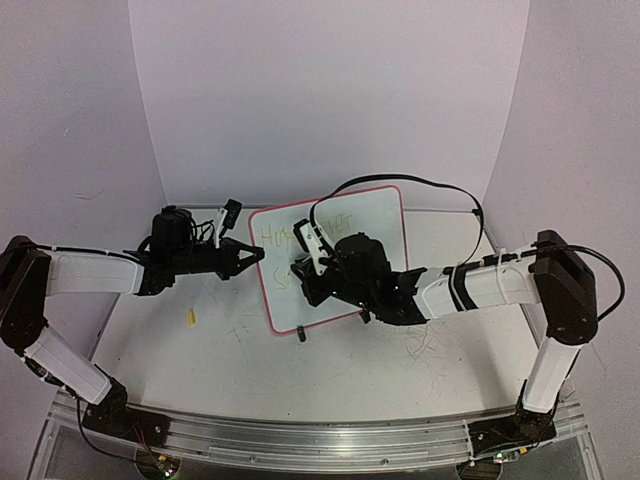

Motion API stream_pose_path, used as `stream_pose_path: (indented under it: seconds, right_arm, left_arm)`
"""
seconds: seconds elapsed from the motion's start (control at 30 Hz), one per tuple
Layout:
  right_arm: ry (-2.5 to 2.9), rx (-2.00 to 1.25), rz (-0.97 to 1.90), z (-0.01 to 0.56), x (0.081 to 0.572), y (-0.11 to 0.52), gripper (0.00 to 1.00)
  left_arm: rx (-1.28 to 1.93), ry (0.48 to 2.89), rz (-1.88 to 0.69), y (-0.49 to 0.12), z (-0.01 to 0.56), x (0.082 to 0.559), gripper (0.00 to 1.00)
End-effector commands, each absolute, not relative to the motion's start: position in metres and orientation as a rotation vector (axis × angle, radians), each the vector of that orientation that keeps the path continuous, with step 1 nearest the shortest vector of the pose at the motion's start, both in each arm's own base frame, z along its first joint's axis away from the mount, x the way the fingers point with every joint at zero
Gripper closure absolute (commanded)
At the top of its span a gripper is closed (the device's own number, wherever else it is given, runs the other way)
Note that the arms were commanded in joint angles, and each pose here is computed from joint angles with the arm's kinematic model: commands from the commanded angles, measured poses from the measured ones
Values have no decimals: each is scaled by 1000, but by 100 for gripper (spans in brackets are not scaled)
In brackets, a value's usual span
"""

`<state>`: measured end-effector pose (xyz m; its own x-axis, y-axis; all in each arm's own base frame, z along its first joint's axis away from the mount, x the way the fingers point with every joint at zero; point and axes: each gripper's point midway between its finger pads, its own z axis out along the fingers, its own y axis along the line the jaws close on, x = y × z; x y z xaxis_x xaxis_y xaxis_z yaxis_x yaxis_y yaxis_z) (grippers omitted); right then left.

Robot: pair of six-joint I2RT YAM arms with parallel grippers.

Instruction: Write a sentence on the whiteboard

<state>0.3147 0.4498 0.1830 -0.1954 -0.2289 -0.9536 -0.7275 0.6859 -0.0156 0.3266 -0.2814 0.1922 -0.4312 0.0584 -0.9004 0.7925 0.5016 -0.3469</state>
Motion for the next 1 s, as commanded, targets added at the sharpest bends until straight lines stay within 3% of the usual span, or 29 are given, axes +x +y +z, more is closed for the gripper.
stream_pose_path:
  seconds: [0.0, 0.37, 0.57, 0.7, 0.97]
  right_arm:
    - [1793, -709, 517, 176, 325, 434, 100]
    - [1832, -712, 500, 162, 321, 425, 100]
    - [1784, -691, 504, 188, 321, 420, 100]
    - [1712, -730, 653, 216, 304, 431, 100]
    - [1695, -719, 659, 217, 317, 438, 100]
  left_arm:
    - [720, 1812, -824, -270, 191, 348, 100]
    - [720, 1816, -824, -270, 189, 348, 100]
    - [722, 1817, -825, -271, 189, 347, 100]
    - [723, 1816, -823, -271, 189, 347, 100]
    - [724, 1811, -821, -270, 191, 347, 100]
